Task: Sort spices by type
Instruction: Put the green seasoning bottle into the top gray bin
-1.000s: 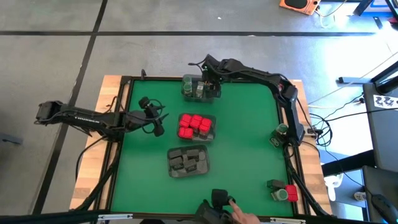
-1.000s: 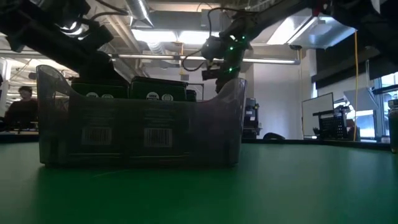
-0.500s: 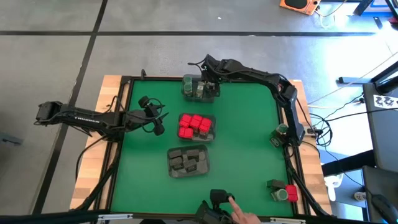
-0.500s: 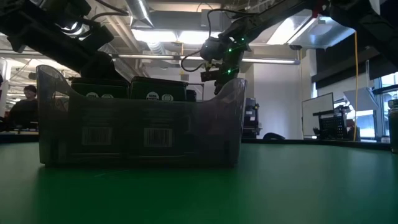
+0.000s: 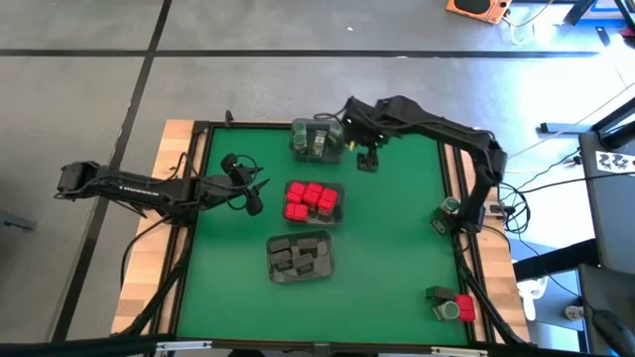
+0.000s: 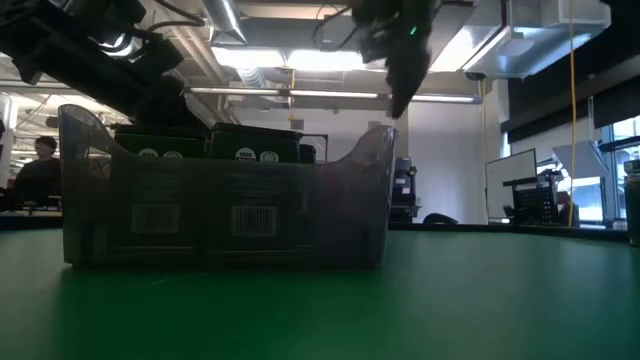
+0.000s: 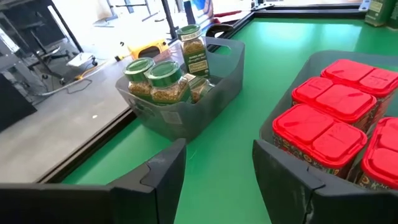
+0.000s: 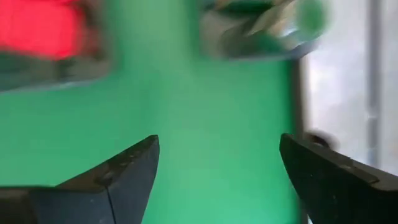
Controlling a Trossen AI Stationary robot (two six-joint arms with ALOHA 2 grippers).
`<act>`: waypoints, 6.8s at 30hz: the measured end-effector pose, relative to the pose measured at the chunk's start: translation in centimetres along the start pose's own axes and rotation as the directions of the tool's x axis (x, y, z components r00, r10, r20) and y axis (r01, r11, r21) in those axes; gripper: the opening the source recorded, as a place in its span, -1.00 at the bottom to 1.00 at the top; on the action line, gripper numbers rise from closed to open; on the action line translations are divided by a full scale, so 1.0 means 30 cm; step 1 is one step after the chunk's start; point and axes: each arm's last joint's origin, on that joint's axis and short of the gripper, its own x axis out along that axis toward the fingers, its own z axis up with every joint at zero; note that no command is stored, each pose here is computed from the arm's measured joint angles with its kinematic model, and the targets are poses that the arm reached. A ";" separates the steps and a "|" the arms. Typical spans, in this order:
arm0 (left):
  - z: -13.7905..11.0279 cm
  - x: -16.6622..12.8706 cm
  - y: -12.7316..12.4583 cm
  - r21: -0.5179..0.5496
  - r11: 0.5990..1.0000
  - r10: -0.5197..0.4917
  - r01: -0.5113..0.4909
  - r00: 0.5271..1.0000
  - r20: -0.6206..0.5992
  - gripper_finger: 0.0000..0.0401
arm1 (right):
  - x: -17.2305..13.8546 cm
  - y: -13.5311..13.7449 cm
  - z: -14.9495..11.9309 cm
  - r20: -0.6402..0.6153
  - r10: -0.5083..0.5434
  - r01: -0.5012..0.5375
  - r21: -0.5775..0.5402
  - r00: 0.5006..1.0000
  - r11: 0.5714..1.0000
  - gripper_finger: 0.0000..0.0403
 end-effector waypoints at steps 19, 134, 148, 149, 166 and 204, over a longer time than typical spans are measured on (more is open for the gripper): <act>0.022 -0.015 -0.024 0.004 0.999 -0.047 0.047 0.997 0.069 -0.09 | -0.190 0.335 -0.208 -0.077 0.021 -0.015 0.078 0.997 0.997 0.65; 0.045 -0.017 -0.024 -0.043 0.998 -0.047 0.053 0.990 0.132 -0.09 | 0.215 0.288 -0.711 -0.626 0.045 0.091 0.184 0.779 0.979 0.05; 0.045 -0.017 -0.024 -0.043 0.998 -0.047 0.054 0.990 0.132 -0.09 | 0.093 0.239 -0.580 -0.429 0.009 0.099 0.231 0.903 0.968 0.06; 0.046 -0.017 -0.024 -0.044 0.998 -0.047 0.053 0.990 0.132 -0.09 | 0.076 0.233 -0.565 -0.401 0.000 0.103 0.237 0.916 0.966 0.06; 0.045 -0.017 -0.024 -0.043 0.998 -0.047 0.053 0.990 0.132 -0.09 | -0.014 0.158 -0.276 0.111 -0.149 0.131 0.153 0.983 0.979 0.07; 0.044 -0.002 0.001 0.049 0.999 0.001 -0.007 0.993 0.118 -0.09 | 0.371 -0.061 0.132 -0.113 -0.233 0.218 -0.130 0.966 0.967 0.07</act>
